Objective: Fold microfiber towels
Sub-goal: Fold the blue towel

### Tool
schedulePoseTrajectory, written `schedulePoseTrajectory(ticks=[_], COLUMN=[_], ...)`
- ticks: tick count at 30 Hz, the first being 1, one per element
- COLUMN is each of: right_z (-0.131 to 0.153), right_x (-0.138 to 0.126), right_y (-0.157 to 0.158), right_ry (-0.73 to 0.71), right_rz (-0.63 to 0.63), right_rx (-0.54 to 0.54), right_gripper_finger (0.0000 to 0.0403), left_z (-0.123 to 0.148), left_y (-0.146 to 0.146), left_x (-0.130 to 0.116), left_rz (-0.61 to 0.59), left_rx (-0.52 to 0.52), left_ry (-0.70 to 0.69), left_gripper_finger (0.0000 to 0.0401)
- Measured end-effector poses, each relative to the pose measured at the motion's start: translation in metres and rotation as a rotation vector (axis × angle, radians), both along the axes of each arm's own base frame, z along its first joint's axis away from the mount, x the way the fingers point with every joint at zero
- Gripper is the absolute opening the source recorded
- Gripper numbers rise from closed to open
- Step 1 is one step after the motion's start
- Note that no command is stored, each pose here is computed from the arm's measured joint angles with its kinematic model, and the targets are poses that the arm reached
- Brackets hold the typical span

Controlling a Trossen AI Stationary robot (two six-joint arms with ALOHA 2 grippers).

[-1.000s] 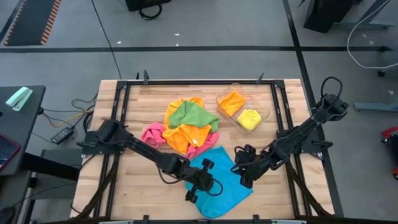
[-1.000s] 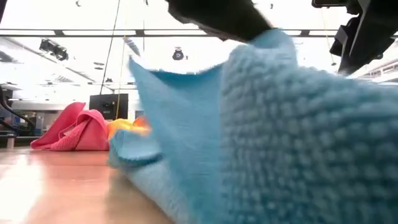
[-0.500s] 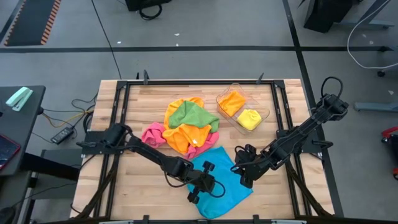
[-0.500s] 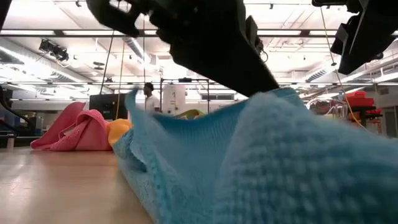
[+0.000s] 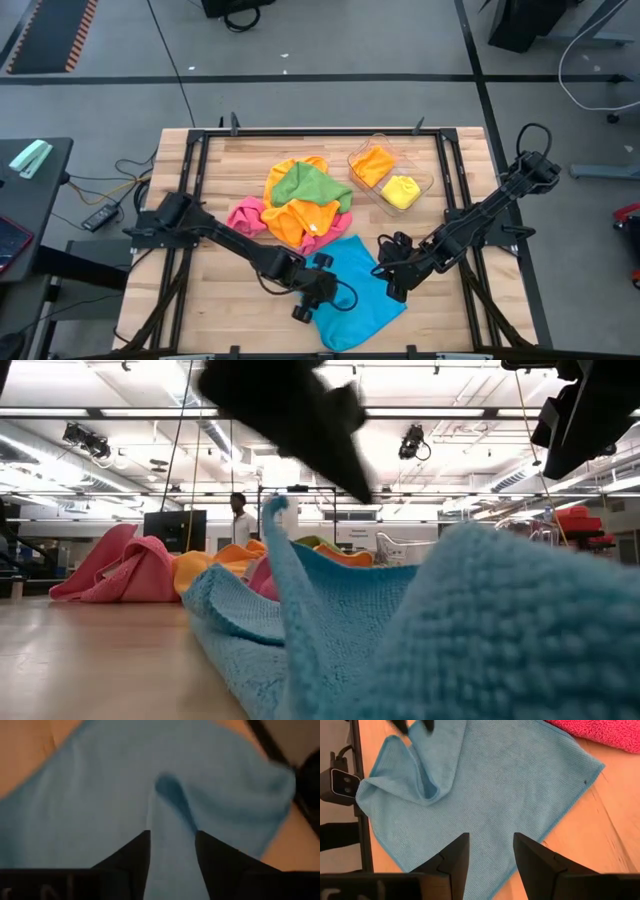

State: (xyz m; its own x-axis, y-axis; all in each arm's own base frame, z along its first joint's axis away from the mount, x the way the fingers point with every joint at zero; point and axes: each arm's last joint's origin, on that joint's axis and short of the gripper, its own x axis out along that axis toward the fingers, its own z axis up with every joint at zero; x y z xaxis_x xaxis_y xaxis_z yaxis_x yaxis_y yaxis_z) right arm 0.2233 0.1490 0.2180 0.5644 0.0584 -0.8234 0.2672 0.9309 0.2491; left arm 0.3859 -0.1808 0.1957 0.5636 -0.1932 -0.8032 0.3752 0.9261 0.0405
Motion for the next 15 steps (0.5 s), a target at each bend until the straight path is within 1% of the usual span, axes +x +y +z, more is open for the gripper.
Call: schedulePoseTrajectory(ticks=[3, 5, 10, 13, 15], right_z=[0.0, 0.0, 0.001, 0.001, 0.001], right_x=[0.0, 0.0, 0.001, 0.001, 0.001], right_y=[0.0, 0.0, -0.001, -0.001, -0.001], right_ry=[-0.006, -0.009, -0.022, -0.027, -0.027], right_rz=[-0.002, -0.005, -0.014, -0.016, -0.016], right_rx=[-0.009, -0.013, -0.023, -0.023, -0.023], right_gripper_finger=[0.0161, 0.0161, 0.0161, 0.0161, 0.0161], left_z=[0.003, 0.002, -0.006, -0.011, -0.014], left_y=[-0.003, -0.009, -0.028, -0.03, -0.029], left_x=[-0.014, -0.023, -0.036, -0.039, -0.04], left_rz=[-0.032, -0.084, -0.212, -0.221, -0.194], left_rx=[0.032, 0.044, 0.087, 0.092, 0.104], left_ry=[0.088, 0.139, 0.129, 0.125, 0.125], left_gripper_finger=[0.0179, 0.0178, 0.0156, 0.0138, 0.0126])
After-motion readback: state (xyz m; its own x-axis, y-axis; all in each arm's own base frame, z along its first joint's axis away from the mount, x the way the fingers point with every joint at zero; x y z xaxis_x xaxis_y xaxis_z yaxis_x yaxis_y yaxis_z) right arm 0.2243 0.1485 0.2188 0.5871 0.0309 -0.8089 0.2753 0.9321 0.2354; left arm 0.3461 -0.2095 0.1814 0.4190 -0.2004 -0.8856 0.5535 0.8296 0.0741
